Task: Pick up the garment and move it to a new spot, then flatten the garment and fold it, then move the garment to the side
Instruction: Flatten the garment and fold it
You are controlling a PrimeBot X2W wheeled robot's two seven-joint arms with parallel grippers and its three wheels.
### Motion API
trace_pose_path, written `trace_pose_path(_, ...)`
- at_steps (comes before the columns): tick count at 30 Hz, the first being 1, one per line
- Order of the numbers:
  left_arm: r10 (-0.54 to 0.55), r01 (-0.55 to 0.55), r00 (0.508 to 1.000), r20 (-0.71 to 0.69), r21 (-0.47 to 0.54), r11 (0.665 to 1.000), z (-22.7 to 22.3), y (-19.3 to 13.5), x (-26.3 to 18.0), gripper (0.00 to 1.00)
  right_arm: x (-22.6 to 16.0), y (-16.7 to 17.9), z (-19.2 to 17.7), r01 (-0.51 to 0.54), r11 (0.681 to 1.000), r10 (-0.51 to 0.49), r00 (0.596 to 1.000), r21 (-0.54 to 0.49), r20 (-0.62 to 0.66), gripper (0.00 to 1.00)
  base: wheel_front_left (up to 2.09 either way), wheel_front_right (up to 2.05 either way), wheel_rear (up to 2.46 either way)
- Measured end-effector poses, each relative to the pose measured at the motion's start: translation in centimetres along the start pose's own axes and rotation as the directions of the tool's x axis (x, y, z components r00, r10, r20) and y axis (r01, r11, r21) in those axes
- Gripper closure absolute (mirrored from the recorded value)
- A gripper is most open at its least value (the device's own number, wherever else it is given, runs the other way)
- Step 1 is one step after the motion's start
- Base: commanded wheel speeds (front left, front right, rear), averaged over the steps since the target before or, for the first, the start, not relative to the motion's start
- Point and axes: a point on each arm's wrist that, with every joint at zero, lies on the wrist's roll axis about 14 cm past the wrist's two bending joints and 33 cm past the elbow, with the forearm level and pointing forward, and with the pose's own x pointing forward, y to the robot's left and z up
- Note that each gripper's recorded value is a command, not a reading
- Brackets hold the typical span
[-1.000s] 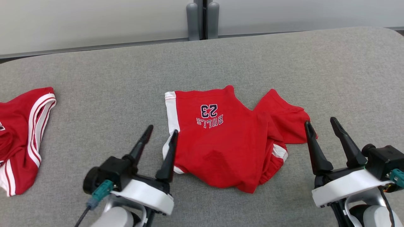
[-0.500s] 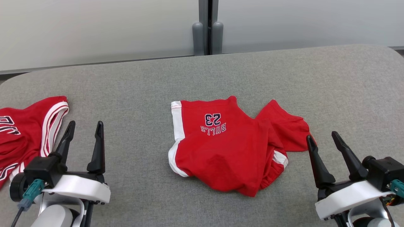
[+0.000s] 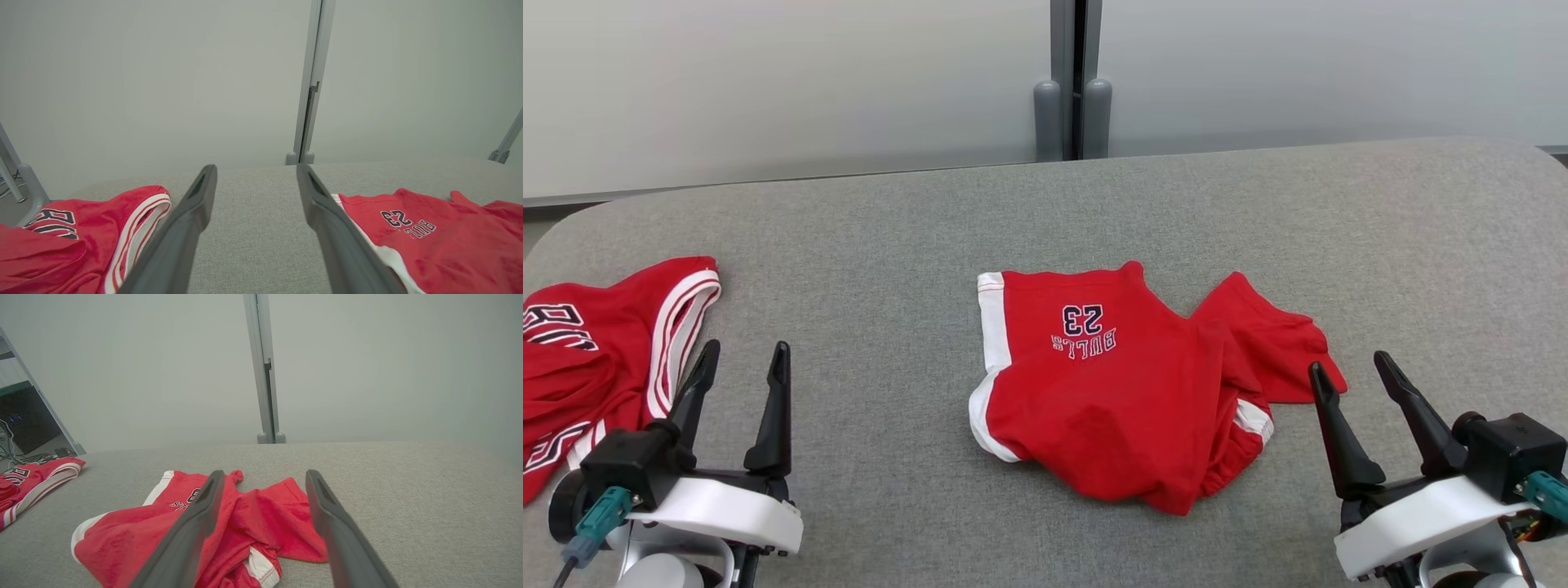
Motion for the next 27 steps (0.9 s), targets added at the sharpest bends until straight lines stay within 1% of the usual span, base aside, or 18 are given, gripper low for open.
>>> trace_pose_path(9,-0.002,0.002,1.0,-0.004,-0.005,1.0,-0.2,-0.2,-0.3,0.0,-0.1,0.6,0.1,-0.018,1.0,0.018,1.0,-0.001,0.002,0.0,0.0,0.0,0.0)
trace_pose_path(19,-0.004,0.004,1.0,-0.009,0.0,1.0,-0.4,-0.2,-0.5,0.0,-0.2,1.4,-0.7,-0.04,0.999,0.04,0.999,0.007,-0.019,0.0,0.0,0.0,0.0)
trace_pose_path(21,-0.003,0.003,1.0,-0.013,0.0,1.0,-0.5,-0.2,-0.5,0.0,-0.2,2.1,-1.8,-0.062,0.998,0.062,0.996,0.009,-0.06,0.0,0.0,0.0,0.0)
trace_pose_path(23,-0.001,0.001,1.0,-0.019,-0.003,1.0,-0.7,-0.2,-0.5,0.0,-0.6,3.2,-3.9,-0.091,0.996,0.093,0.987,0.021,-0.131,0.0,0.0,0.0,0.0)
trace_pose_path(27,0.006,-0.006,1.0,-0.027,-0.006,1.0,-1.1,-0.1,-0.2,0.0,-1.7,5.7,-8.4,-0.151,0.985,0.169,0.947,0.083,-0.274,0.0,0.0,0.0,0.0)
